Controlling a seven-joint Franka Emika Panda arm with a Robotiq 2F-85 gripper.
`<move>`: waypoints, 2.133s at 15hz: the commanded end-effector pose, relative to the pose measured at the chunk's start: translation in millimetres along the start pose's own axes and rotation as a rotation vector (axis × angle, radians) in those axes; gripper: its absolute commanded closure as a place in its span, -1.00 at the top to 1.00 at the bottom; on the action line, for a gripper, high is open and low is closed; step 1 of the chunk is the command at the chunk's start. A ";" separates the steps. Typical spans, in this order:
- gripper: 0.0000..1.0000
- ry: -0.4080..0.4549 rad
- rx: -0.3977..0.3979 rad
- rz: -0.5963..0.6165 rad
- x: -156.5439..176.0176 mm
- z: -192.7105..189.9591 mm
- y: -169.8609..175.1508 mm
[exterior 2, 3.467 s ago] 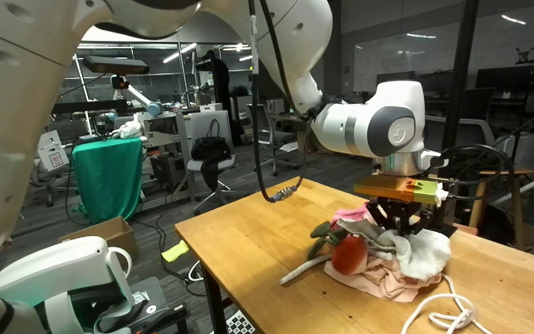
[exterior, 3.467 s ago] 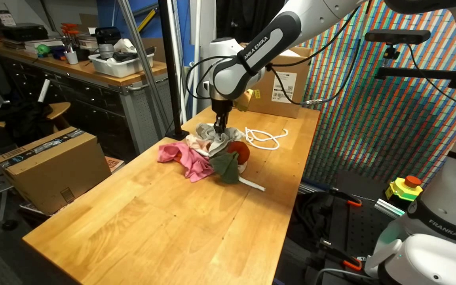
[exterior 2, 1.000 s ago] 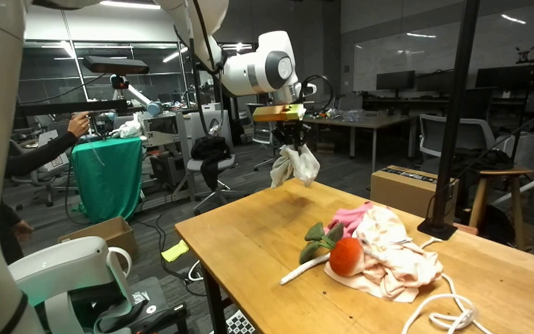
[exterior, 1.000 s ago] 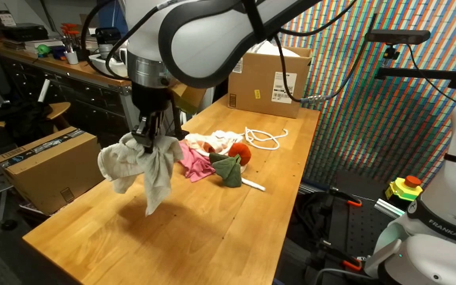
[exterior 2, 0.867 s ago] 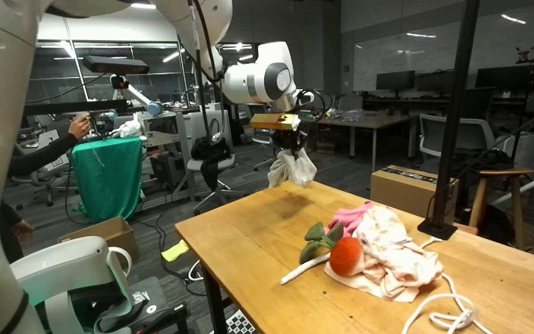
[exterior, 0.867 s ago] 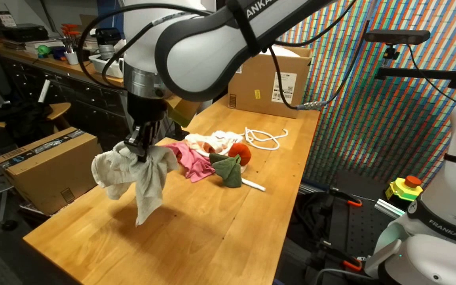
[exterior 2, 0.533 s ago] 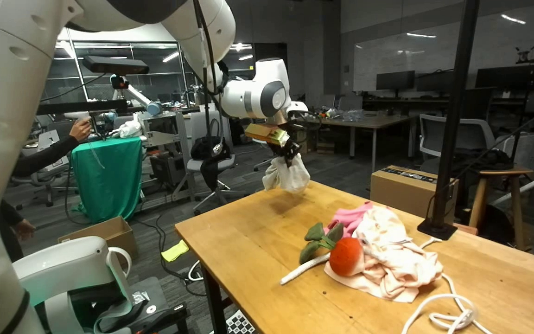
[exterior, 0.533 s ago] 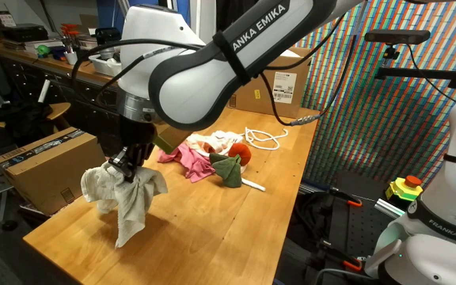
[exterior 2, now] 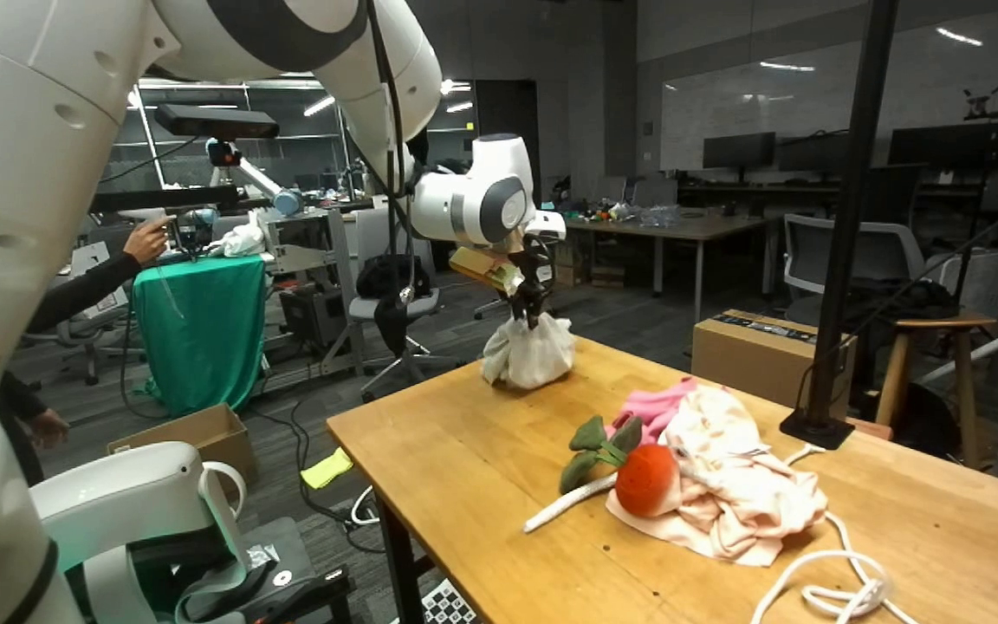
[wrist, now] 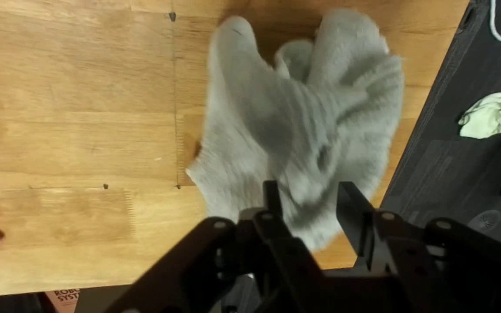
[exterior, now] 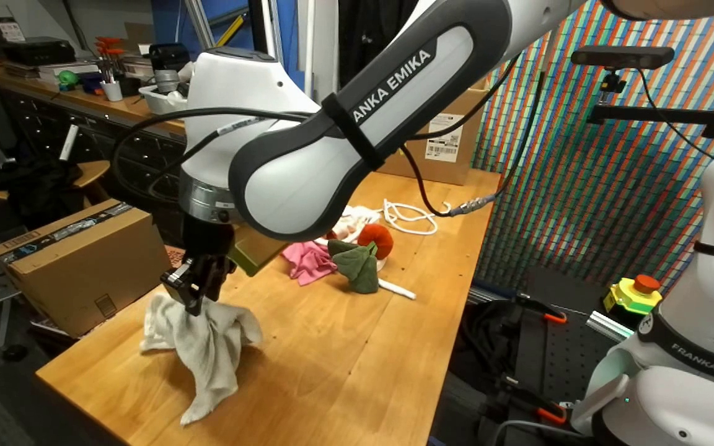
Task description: Separate the things on the table
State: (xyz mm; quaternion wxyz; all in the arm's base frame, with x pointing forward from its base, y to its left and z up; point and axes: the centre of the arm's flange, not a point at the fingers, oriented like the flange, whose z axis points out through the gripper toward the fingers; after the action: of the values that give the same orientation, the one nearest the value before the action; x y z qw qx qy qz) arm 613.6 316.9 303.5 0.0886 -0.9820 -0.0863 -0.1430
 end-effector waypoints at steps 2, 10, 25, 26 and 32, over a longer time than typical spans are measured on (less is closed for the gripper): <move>0.57 0.007 -0.003 0.009 11.8 -9.3 4.0; 1.00 -0.082 -0.183 0.035 19.6 -15.4 112.4; 1.00 -0.275 -0.405 0.148 2.0 0.2 318.4; 1.00 -0.285 -0.405 0.141 0.7 5.1 322.6; 1.00 -0.336 -0.402 0.113 3.6 29.7 349.6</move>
State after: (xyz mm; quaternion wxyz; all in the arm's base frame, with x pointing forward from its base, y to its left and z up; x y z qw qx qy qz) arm 671.9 -5.2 230.3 -0.1126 -0.9936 0.0002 -0.0004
